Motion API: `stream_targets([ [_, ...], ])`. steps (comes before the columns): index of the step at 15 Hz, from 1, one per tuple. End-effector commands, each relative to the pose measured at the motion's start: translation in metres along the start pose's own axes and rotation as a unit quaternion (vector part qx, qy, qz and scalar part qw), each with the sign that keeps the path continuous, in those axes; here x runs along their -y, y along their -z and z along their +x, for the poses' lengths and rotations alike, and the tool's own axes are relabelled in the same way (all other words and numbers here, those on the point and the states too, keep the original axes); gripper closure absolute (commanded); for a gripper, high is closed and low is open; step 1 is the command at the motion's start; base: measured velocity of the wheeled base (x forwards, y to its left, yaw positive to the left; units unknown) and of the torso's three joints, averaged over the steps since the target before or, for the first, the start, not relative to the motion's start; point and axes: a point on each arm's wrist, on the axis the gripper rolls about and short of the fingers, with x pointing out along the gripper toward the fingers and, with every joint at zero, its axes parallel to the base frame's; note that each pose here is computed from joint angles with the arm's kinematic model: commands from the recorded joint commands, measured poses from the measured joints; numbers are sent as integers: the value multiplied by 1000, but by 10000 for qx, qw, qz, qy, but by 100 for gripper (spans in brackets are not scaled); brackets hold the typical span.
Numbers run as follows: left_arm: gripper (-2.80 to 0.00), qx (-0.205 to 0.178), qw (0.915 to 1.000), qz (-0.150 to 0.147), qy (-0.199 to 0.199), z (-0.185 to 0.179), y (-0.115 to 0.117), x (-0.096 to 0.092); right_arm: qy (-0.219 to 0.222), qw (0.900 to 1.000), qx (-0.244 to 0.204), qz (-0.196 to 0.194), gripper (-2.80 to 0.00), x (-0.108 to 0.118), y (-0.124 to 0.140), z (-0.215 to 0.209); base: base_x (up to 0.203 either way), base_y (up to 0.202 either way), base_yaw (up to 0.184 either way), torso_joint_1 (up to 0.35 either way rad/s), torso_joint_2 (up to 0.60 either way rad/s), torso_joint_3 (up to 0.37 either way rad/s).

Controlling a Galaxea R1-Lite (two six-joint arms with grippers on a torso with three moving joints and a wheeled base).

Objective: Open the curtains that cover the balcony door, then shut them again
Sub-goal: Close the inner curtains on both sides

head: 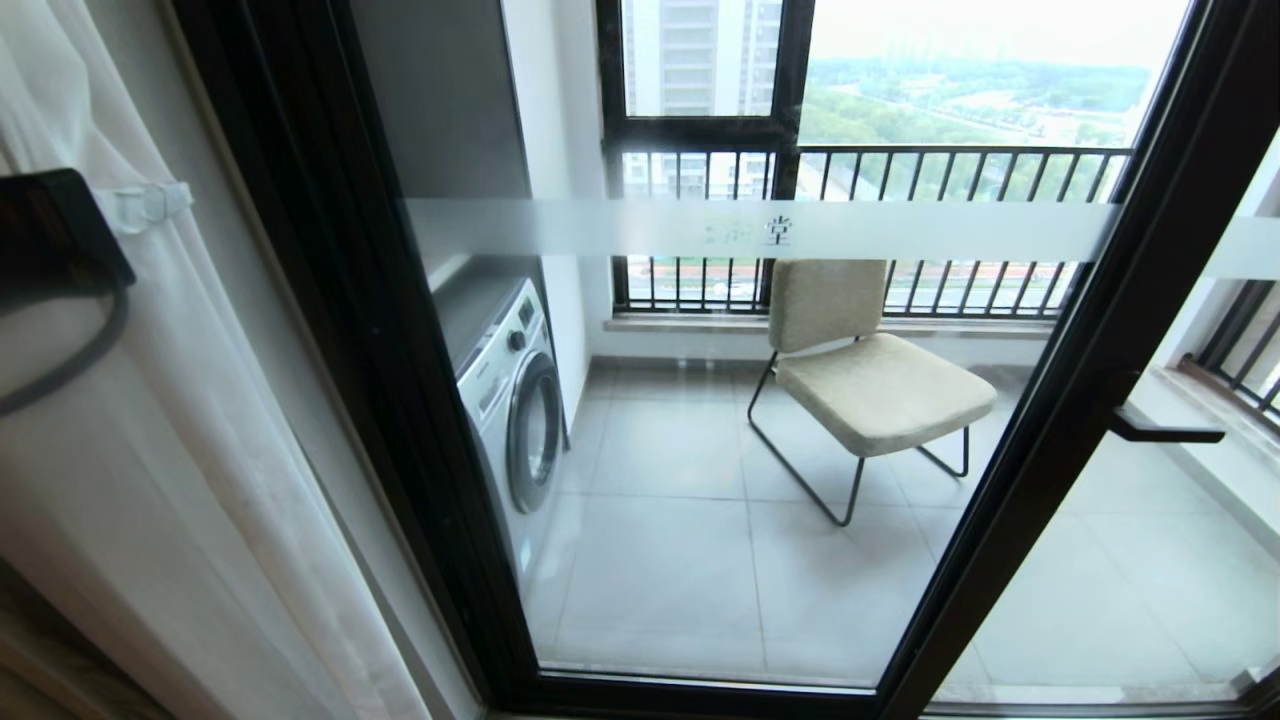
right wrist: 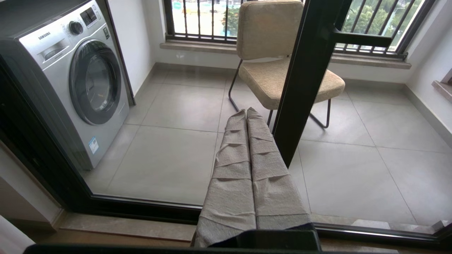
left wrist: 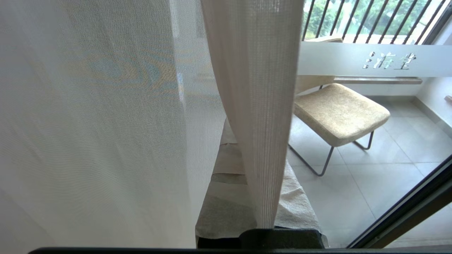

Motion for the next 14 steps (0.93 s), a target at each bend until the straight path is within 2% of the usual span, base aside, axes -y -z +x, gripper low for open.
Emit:
stream_targets([
  [1, 0, 4, 10000, 0, 12, 1, 0, 0, -3, 10000, 2, -3, 0, 0, 0, 0, 0, -186, 3, 3, -1, 2],
  [14, 0, 40, 10000, -4, 38, 0, 0, 1, -3, 10000, 2, -3, 0, 0, 0, 0, 0, -191, 1, 3, 3, 3],
])
